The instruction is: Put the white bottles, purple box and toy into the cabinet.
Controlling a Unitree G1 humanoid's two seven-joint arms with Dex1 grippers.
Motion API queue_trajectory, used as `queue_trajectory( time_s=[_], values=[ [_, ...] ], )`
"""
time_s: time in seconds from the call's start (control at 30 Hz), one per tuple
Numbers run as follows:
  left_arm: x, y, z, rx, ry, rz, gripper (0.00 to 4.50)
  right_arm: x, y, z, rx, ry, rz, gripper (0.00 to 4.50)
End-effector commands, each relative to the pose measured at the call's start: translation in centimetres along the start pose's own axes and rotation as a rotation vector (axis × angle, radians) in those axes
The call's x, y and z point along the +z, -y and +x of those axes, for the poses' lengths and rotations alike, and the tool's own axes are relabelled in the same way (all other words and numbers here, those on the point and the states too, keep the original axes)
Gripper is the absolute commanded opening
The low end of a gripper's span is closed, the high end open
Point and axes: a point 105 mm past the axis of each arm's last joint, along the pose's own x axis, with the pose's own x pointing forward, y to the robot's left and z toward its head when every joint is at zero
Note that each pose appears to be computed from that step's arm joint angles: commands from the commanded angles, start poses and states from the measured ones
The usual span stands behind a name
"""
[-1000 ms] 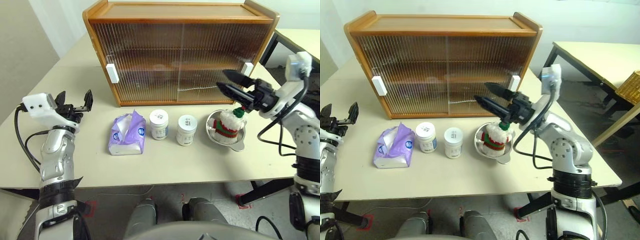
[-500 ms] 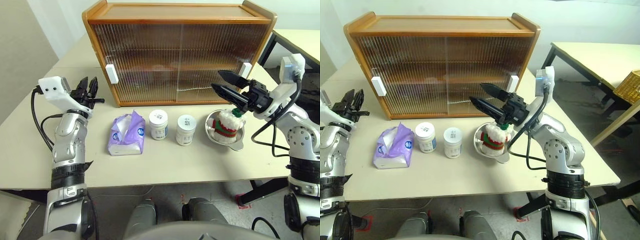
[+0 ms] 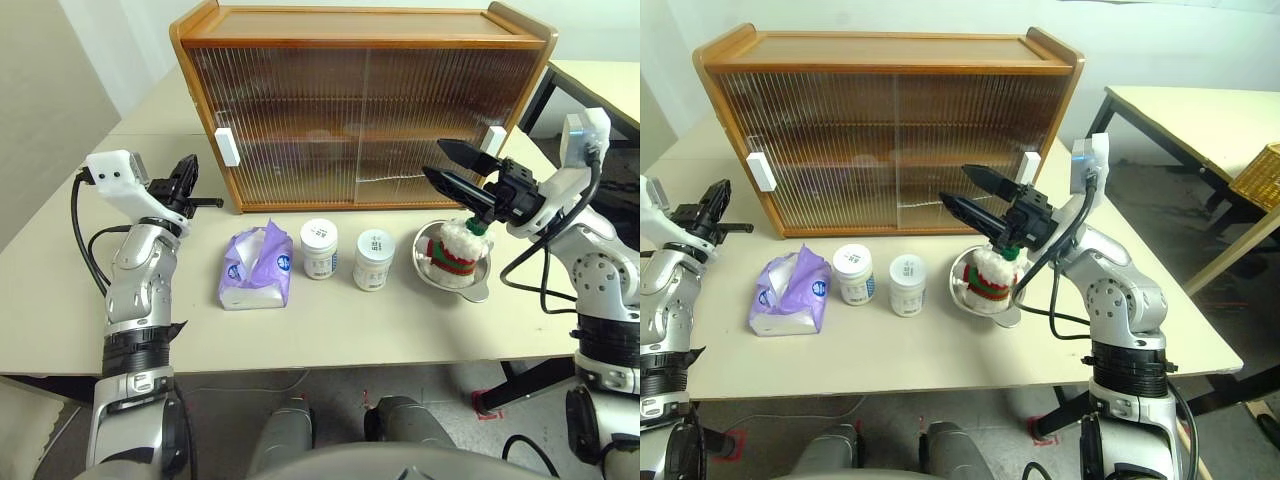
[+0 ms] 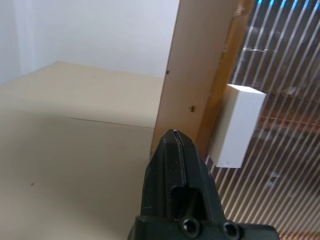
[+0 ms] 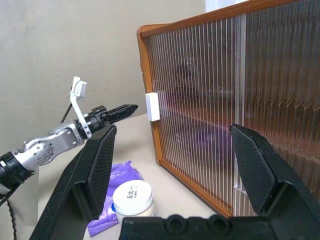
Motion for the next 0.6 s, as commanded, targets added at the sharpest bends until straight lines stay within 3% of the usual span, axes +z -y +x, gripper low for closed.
queue_trajectory(
  time_s=[0.03,0.6],
  values=[
    [0.7,0.7,0.5,-0.040,0.005,0.009,0.02,-0.5,0.0,0.1,0.001,-0.011,0.000,4.50],
    [1.7,3.2,2.0,-0.181,0.009,-0.013,0.02,-0.6,0.2,-0.1,-0.022,-0.004,-0.011,4.50]
  ],
)
